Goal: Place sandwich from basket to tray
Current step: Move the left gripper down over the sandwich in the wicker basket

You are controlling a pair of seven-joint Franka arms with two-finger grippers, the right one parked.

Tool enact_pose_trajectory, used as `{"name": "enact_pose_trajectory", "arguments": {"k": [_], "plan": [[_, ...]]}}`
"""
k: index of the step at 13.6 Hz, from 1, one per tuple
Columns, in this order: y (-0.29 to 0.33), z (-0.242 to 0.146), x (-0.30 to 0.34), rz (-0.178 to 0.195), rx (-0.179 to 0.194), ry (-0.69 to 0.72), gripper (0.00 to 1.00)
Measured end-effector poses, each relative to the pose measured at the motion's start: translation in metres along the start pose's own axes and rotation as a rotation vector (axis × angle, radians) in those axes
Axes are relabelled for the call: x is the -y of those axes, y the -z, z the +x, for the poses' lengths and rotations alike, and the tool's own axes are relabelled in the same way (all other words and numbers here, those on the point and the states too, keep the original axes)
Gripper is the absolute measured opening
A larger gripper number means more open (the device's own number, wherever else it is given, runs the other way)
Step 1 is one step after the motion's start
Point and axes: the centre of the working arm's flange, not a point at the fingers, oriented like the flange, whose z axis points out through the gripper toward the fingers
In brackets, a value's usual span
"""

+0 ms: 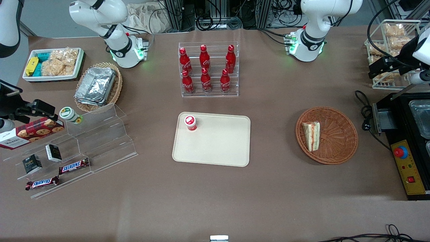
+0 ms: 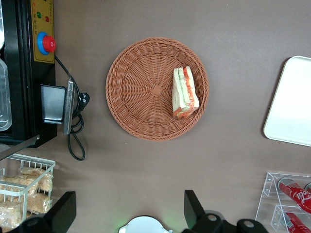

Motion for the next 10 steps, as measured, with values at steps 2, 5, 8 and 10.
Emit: {"name": "enact_pose_trajectory", "arguments": {"k": [2, 5, 8, 10], "plan": [[-0.001, 0.0, 0.0, 0.0, 0.001, -0.001, 1.0], [-0.006, 0.003, -0.008, 0.041, 0.008, -0.027, 1.0], [-0.024, 0.011, -0.015, 0.061, 0.047, -0.03, 1.0], [-0.056, 0.027, -0.019, 0.073, 0.103, -0.018, 1.0]]}}
